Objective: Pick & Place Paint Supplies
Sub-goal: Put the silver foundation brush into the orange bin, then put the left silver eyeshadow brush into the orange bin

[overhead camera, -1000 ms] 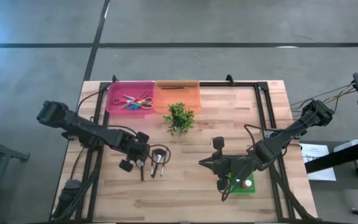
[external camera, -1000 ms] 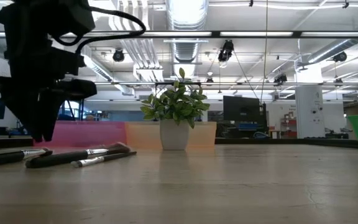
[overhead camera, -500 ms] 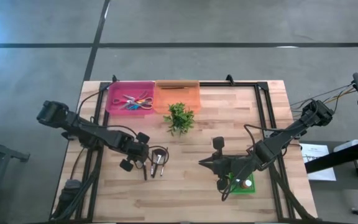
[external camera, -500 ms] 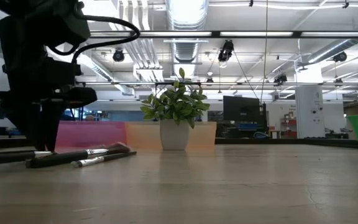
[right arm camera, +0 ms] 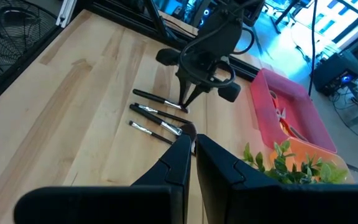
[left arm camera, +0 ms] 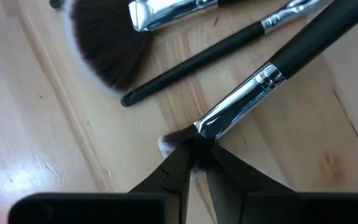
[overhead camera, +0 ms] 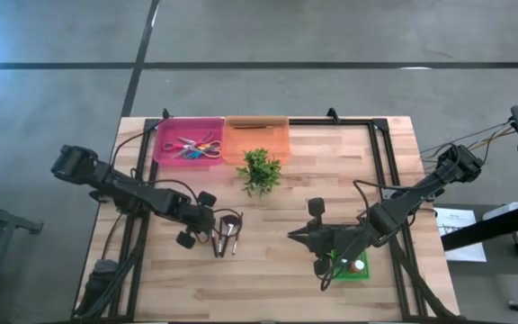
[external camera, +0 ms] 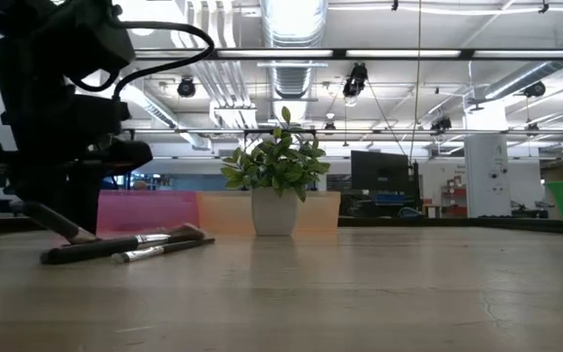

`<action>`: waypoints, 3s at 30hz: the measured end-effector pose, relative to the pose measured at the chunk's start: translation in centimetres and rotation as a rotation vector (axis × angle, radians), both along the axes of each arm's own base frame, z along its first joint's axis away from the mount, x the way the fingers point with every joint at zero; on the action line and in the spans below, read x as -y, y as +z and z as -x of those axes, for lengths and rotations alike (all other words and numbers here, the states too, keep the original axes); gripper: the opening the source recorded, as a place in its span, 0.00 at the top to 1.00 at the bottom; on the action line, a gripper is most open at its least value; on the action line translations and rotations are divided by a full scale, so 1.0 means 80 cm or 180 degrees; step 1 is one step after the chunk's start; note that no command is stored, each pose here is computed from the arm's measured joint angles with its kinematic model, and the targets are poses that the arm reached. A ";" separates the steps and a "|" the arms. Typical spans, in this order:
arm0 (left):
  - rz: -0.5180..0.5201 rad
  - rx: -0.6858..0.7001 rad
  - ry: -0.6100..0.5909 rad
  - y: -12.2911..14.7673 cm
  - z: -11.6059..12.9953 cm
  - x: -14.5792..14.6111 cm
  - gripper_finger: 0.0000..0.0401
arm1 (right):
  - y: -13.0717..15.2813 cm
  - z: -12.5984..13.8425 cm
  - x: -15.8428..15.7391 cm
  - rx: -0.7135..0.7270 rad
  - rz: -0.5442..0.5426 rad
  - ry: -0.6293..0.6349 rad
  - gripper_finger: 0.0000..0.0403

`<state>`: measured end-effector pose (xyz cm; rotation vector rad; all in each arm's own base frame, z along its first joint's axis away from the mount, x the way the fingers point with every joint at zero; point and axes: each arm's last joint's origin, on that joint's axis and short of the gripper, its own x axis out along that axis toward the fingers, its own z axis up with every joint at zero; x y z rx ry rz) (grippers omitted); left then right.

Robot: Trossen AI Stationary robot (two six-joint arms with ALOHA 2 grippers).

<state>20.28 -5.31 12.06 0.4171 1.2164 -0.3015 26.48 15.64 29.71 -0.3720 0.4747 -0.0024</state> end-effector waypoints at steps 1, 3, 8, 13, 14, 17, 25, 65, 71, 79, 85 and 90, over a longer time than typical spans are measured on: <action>0.0006 0.0007 0.0025 -0.001 0.000 0.000 0.86 | 0.000 0.000 0.000 0.0001 -0.0003 -0.0001 0.94; 0.0021 0.0020 0.0155 -0.001 0.000 0.000 0.91 | 0.000 0.000 0.000 0.0000 -0.0003 -0.0001 0.94; 0.0033 0.0146 0.0253 -0.001 -0.004 0.000 0.98 | 0.000 0.000 0.000 0.0001 -0.0003 -0.0001 0.94; 0.0046 0.0262 0.0196 0.003 -0.010 0.002 0.99 | -0.001 0.000 0.000 -0.0003 -0.0002 0.0000 0.94; 0.0050 0.0272 0.0175 0.005 -0.012 0.002 0.99 | -0.002 0.000 0.000 -0.0005 0.0000 0.0000 0.94; 0.0090 0.0353 0.0153 0.014 -0.017 0.004 0.99 | -0.003 0.000 0.000 -0.0011 0.0004 0.0000 0.94; 0.0196 0.0827 0.0051 0.052 -0.020 0.007 1.00 | -0.004 0.000 0.000 -0.0018 0.0009 -0.0001 0.94; 0.0631 0.2190 0.2731 0.070 -0.079 -0.296 1.00 | -0.004 0.001 0.000 -0.0022 0.0020 0.0004 0.94; 0.0593 0.1960 0.2842 0.073 -0.082 -0.300 0.99 | -0.004 0.001 0.001 -0.0022 0.0028 0.0007 0.94; 0.0548 0.1940 0.2872 0.075 -0.081 -0.299 0.85 | -0.004 0.001 0.000 -0.0021 0.0013 0.0001 0.94; 0.0460 0.1937 0.2888 0.076 -0.080 -0.300 0.78 | -0.005 0.001 0.000 -0.0024 0.0016 0.0001 0.94; 0.0597 0.1804 0.2497 0.088 -0.074 -0.286 0.76 | -0.005 0.001 0.001 -0.0025 0.0016 0.0000 0.94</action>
